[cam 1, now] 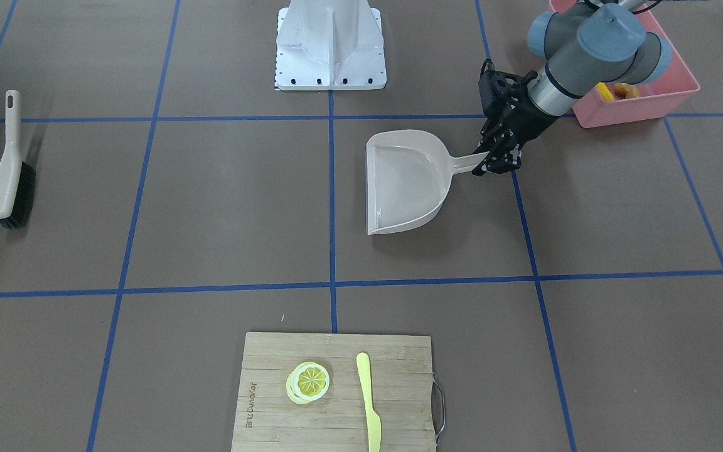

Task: Sweep and dump trash into bin
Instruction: 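Bring the empty dustpan back and lower it onto the table with the left gripper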

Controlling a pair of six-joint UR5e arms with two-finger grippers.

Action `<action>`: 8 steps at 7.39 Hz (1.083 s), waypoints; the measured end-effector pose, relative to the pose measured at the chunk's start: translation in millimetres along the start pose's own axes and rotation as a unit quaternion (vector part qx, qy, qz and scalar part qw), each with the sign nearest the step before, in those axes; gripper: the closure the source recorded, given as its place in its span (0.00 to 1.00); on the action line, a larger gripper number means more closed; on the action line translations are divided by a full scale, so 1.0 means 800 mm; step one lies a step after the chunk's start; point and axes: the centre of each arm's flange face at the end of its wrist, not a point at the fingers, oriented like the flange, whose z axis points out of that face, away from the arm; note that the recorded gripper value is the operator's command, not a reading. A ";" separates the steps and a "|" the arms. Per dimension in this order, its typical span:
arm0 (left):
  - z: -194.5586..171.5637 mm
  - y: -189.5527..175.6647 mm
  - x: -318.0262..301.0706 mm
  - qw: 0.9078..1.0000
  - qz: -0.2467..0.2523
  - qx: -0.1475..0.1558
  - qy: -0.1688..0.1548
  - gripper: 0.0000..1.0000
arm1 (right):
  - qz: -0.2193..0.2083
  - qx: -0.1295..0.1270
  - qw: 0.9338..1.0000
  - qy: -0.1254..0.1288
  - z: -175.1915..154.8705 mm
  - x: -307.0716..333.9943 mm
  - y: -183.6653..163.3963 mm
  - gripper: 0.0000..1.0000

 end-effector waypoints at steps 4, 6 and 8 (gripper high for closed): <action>0.012 -0.003 -0.008 1.000 -0.022 -0.002 0.002 1.00 | -0.001 0.000 1.000 -0.001 0.000 0.000 0.001 0.00; 0.021 -0.004 -0.011 1.000 -0.024 -0.003 0.009 0.67 | -0.001 0.000 1.000 0.000 0.000 0.000 0.001 0.00; 0.022 -0.006 -0.010 1.000 -0.024 0.000 0.017 0.24 | -0.001 -0.001 1.000 0.000 0.001 0.001 0.001 0.00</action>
